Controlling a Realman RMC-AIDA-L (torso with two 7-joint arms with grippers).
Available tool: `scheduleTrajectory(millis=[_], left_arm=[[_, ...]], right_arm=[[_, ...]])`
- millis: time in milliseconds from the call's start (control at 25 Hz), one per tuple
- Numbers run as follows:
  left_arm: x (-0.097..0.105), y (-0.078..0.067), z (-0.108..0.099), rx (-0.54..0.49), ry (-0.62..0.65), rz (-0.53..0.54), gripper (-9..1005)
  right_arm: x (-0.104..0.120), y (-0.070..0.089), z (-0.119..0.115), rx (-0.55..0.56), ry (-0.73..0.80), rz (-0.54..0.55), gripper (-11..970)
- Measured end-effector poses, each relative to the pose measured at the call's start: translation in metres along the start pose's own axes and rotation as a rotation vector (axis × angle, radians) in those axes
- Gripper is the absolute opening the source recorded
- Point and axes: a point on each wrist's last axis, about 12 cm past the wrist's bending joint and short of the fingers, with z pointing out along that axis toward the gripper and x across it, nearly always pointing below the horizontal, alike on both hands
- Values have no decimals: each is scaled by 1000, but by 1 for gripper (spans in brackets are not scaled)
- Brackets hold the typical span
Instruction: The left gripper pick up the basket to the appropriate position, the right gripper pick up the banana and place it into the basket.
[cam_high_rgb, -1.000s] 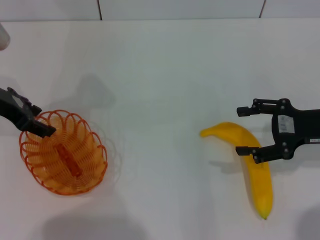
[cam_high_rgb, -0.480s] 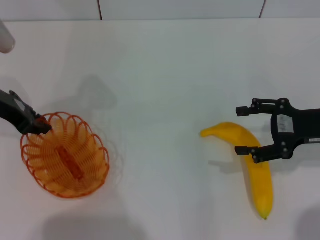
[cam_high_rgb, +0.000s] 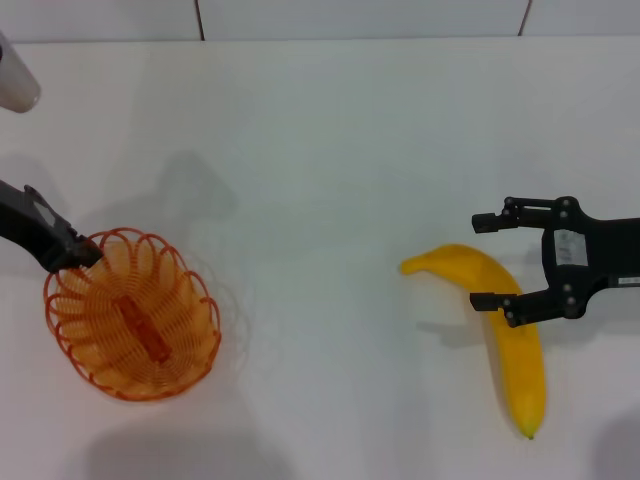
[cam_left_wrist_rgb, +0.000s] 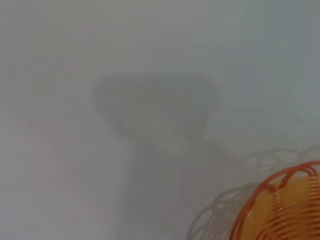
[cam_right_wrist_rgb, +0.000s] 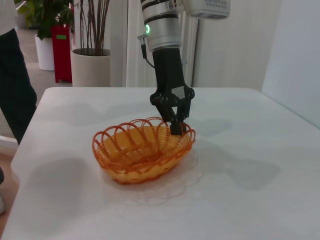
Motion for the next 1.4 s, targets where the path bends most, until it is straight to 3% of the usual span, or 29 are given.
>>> scheduleTrajectory(millis=[760, 1000, 1240, 1400], left_arm=[[6, -7, -2, 57, -11, -17, 84], [8, -15, -23, 105, -99, -28, 80], [17, -20, -38, 112, -176, -113, 73], [20, -20, -35, 121, -201, -257, 59]], right_arm=[[3, 2, -5, 13, 4, 10, 885], [5, 3, -6, 16, 5, 14, 884], [5, 4, -7, 19, 4, 17, 884], [4, 3, -6, 23, -2, 14, 884]])
